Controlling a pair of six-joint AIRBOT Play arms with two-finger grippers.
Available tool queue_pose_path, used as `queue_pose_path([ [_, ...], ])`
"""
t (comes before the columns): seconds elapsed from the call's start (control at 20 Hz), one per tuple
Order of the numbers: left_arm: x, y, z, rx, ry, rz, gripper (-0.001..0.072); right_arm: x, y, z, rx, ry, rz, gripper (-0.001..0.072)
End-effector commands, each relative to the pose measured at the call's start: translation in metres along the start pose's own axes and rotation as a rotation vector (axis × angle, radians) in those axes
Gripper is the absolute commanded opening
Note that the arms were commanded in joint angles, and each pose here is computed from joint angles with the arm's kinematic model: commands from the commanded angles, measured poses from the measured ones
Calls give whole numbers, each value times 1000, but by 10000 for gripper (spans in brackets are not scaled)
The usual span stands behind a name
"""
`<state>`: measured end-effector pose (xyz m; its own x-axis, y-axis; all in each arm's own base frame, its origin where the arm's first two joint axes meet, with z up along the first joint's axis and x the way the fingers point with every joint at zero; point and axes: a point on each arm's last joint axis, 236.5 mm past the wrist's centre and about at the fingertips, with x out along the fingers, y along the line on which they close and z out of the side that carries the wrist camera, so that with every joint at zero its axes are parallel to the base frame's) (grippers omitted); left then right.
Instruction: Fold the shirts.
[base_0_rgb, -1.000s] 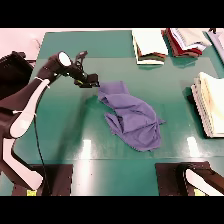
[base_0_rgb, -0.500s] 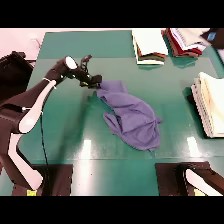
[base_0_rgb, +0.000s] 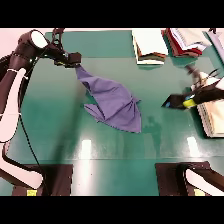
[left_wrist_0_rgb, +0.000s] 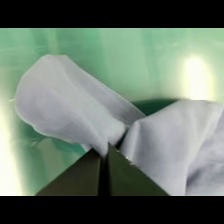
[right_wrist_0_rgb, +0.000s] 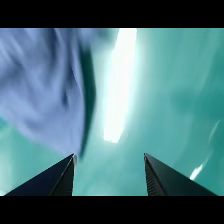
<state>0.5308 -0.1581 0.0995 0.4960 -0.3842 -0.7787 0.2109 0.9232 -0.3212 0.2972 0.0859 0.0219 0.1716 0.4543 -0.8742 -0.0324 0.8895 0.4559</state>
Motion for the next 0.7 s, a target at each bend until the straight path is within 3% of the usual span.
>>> queue_pose_path([
  [0.0,-11,10,0,20,2,43,25,80,9,-52,118,194,116,492],
  [0.25,-11,10,0,20,2,43,25,152,60,-65,65,230,165,475],
  [0.35,-11,10,0,21,1,44,25,165,71,-58,21,211,154,360],
  [0.5,-18,10,4,27,-13,50,25,165,74,-43,-43,181,128,20],
  [0.65,-68,2,30,75,-140,86,25,120,77,-5,-151,69,99,19],
])
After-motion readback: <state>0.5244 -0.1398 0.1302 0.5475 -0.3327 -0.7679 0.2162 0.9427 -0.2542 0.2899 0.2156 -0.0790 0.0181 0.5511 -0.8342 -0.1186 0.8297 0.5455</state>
